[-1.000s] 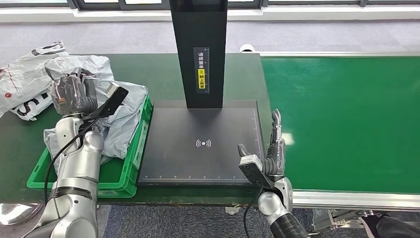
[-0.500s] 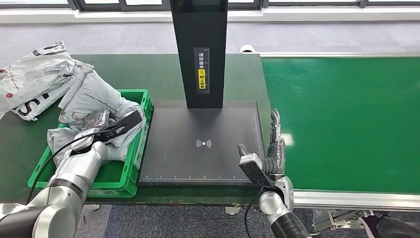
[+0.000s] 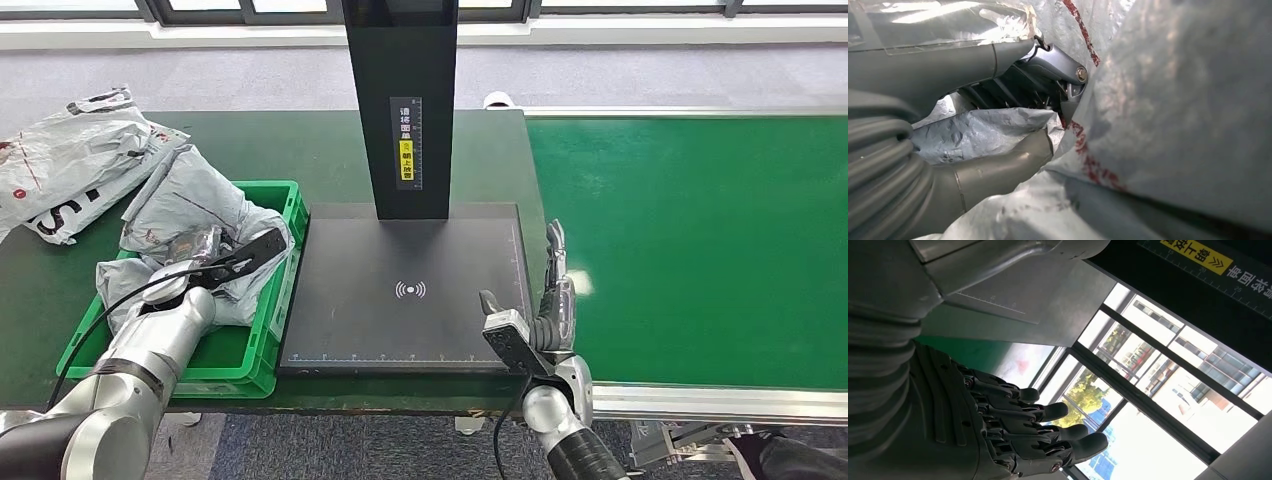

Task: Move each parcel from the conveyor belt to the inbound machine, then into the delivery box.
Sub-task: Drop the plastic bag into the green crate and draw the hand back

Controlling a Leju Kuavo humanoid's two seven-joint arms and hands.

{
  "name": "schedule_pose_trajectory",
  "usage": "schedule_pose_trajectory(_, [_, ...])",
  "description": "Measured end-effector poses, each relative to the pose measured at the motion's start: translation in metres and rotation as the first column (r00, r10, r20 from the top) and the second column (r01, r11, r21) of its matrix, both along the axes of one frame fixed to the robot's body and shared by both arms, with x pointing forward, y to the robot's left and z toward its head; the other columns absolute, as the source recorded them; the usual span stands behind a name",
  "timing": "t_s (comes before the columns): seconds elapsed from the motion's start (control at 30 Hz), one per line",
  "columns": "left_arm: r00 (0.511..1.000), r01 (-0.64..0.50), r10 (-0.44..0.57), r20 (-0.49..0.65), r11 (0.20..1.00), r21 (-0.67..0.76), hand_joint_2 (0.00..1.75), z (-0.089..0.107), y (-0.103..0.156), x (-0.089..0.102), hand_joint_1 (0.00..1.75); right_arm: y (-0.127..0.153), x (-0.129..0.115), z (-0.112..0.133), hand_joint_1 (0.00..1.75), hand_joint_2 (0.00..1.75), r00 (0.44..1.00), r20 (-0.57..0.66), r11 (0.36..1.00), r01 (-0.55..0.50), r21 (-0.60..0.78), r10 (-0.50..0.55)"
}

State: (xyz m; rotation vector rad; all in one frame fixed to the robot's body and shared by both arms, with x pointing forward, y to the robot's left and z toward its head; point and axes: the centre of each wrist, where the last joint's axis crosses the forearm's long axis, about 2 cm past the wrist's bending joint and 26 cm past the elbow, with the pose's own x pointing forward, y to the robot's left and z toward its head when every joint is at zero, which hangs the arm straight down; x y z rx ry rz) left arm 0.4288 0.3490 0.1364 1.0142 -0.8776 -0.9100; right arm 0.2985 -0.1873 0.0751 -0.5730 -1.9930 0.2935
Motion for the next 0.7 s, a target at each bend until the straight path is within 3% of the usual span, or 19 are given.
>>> schedule_pose_trajectory(0.03, [1.000, -0.002, 0.002, -0.003, 1.000, 0.000, 1.75, 0.000, 0.000, 0.000, 0.00, 0.000, 0.000, 0.000, 0.00, 1.75, 1.000, 0.000, 1.000, 0.000, 0.000, 0.000])
schedule_pose_trajectory(0.17, [1.000, -0.014, 0.014, 0.000, 1.000, -0.003, 1.75, 0.000, 0.000, 0.000, 0.00, 0.000, 0.000, 0.000, 0.00, 1.75, 1.000, -0.002, 1.000, 0.001, -0.002, -0.001])
schedule_pose_trajectory(0.23, [0.994, -0.039, 0.043, 0.102, 0.998, -0.046, 0.87, 0.002, 0.000, 0.000, 0.00, -0.002, -0.002, 0.001, 0.00, 1.75, 1.000, -0.013, 1.000, 0.010, 0.004, -0.010])
schedule_pose_trajectory(0.3, [0.957, -0.043, 0.077, 0.279, 0.991, -0.127, 0.00, 0.005, 0.001, 0.000, 0.00, -0.006, -0.006, 0.002, 0.00, 1.75, 1.000, -0.023, 1.000, 0.021, 0.010, -0.021])
schedule_pose_trajectory(0.4, [0.831, 0.034, 0.127, 0.542, 0.960, -0.278, 0.00, 0.016, 0.003, 0.001, 0.00, -0.009, -0.011, 0.001, 0.00, 1.75, 0.999, -0.021, 1.000, 0.028, 0.014, -0.028])
schedule_pose_trajectory(0.47, [0.686, 0.114, 0.207, 0.698, 0.916, -0.384, 0.00, 0.024, 0.006, 0.002, 0.00, -0.010, -0.013, 0.001, 0.00, 1.75, 1.000, -0.009, 1.000, 0.025, 0.019, -0.025])
schedule_pose_trajectory(0.53, [0.560, 0.160, 0.294, 0.774, 0.879, -0.449, 0.00, 0.031, 0.008, 0.001, 0.00, -0.010, -0.012, 0.001, 0.00, 1.75, 1.000, 0.006, 0.999, 0.023, 0.027, -0.023])
schedule_pose_trajectory(0.6, [0.503, 0.171, 0.338, 0.795, 0.863, -0.475, 0.00, 0.035, 0.010, 0.000, 0.00, -0.010, -0.011, 0.001, 0.00, 1.75, 1.000, 0.014, 0.999, 0.023, 0.033, -0.023])
schedule_pose_trajectory(0.7, [0.465, 0.177, 0.352, 0.812, 0.862, -0.475, 0.00, 0.038, 0.012, -0.002, 0.00, -0.010, -0.010, 0.001, 0.00, 1.75, 1.000, 0.014, 0.999, 0.023, 0.037, -0.024])
